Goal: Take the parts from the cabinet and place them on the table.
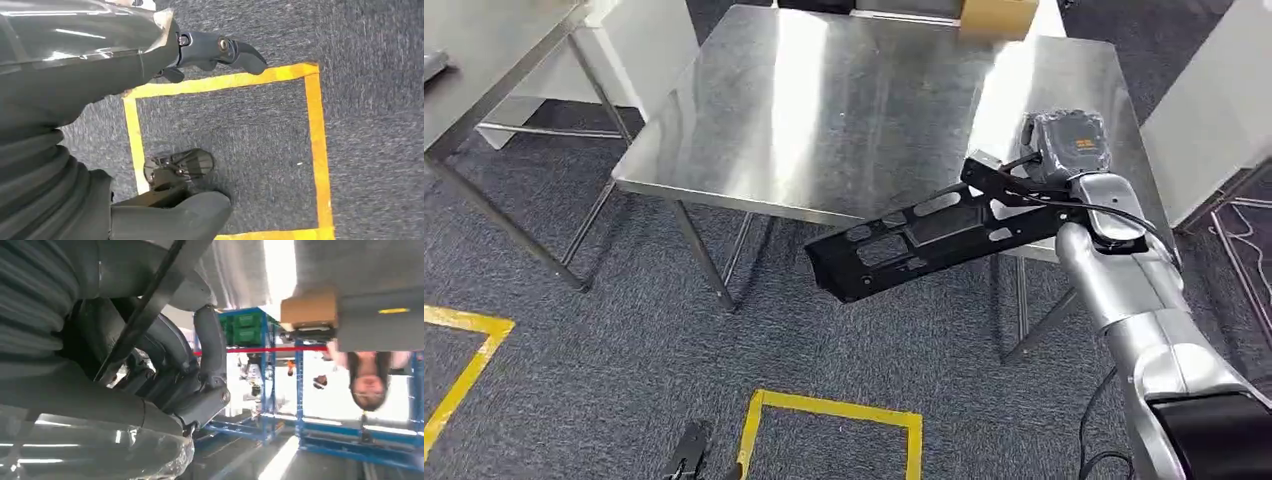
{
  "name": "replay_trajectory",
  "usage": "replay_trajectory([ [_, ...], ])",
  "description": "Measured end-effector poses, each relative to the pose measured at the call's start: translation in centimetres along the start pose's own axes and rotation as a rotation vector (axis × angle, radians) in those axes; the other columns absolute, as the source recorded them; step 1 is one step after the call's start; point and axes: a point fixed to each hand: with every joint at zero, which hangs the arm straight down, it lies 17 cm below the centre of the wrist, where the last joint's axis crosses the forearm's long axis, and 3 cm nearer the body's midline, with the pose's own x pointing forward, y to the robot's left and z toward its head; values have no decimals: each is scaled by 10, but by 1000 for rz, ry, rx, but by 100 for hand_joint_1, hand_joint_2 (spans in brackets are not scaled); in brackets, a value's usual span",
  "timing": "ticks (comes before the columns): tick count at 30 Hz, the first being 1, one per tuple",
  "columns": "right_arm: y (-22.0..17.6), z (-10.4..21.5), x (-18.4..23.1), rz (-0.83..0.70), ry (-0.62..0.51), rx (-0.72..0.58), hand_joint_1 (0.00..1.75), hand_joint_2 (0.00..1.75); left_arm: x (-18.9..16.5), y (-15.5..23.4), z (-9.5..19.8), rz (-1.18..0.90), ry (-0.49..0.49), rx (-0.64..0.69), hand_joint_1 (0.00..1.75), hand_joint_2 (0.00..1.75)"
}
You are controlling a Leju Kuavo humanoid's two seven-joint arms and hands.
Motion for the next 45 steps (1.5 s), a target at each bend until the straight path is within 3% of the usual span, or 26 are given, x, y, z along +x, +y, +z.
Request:
replay_trajectory([
  [45,-16,-10,-5,89,-8,-26,168,175,-7,2,3,-15,-9,-15,0,175],
])
